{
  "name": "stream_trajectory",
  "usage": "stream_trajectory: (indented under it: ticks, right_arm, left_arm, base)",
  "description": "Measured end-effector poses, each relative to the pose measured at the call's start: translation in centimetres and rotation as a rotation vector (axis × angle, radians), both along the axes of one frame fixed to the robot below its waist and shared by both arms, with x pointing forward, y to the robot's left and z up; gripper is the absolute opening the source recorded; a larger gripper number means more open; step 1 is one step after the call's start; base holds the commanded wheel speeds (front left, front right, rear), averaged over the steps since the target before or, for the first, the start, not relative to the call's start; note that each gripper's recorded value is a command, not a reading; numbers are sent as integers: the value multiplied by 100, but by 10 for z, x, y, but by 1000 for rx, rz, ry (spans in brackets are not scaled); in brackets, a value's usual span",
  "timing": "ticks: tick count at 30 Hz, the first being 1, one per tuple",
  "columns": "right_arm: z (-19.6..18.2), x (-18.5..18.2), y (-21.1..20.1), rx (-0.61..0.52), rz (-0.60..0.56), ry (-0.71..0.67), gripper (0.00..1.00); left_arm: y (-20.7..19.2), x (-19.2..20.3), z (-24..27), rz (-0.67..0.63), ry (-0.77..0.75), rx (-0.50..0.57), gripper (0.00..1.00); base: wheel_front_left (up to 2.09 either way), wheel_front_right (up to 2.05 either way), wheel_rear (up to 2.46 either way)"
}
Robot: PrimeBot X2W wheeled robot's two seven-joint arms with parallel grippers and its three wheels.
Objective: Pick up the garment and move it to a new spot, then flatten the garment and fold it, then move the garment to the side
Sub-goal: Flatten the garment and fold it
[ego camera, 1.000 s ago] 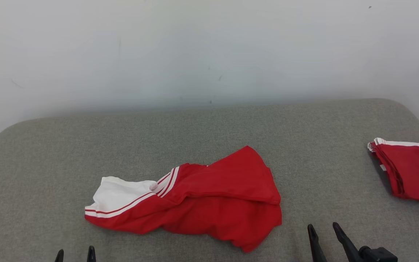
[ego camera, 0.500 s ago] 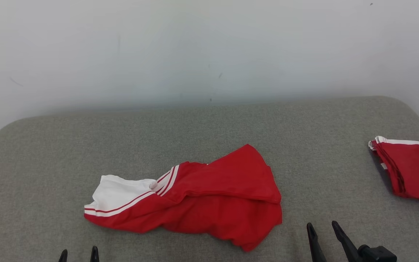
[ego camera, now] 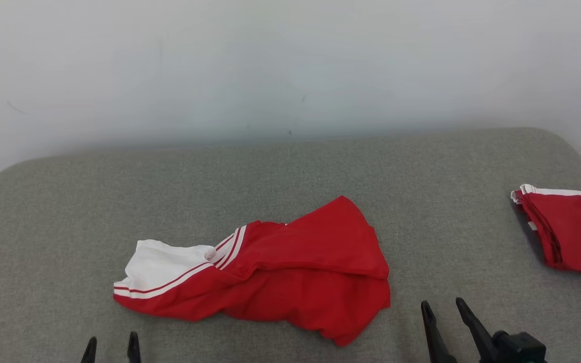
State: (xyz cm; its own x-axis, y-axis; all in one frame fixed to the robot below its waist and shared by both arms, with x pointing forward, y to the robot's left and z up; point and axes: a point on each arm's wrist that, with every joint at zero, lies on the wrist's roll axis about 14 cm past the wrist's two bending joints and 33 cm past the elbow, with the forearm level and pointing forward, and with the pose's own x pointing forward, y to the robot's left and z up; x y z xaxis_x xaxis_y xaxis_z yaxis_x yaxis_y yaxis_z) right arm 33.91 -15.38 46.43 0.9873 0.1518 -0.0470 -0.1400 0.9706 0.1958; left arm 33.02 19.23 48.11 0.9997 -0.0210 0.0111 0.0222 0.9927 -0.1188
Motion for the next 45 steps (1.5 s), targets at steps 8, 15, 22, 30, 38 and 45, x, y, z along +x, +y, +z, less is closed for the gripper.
stream_trajectory:
  ticks: [8,15,22,30,38,45]
  right_arm:
    - [17,26,17,-34,83,-21,100]
    - [31,55,32,-64,158,-28,100]
    - [26,81,34,-88,190,2,100]
    - [5,91,21,-105,174,57,100]
    - [-1,96,17,-111,167,78,100]
    - [5,104,26,-143,208,91,100]
  left_arm:
    - [0,47,-5,-49,37,21,100]
    - [6,118,7,-94,135,80,100]
    - [10,168,-19,-127,364,108,100]
    - [5,180,-67,-165,605,102,100]
    - [3,181,-90,-164,713,128,100]
    - [7,179,-97,-135,792,133,44]
  base:
    - [0,0,0]
    - [0,0,0]
    - [0,0,0]
    - [0,0,0]
    - [0,0,0]
    - [0,0,0]
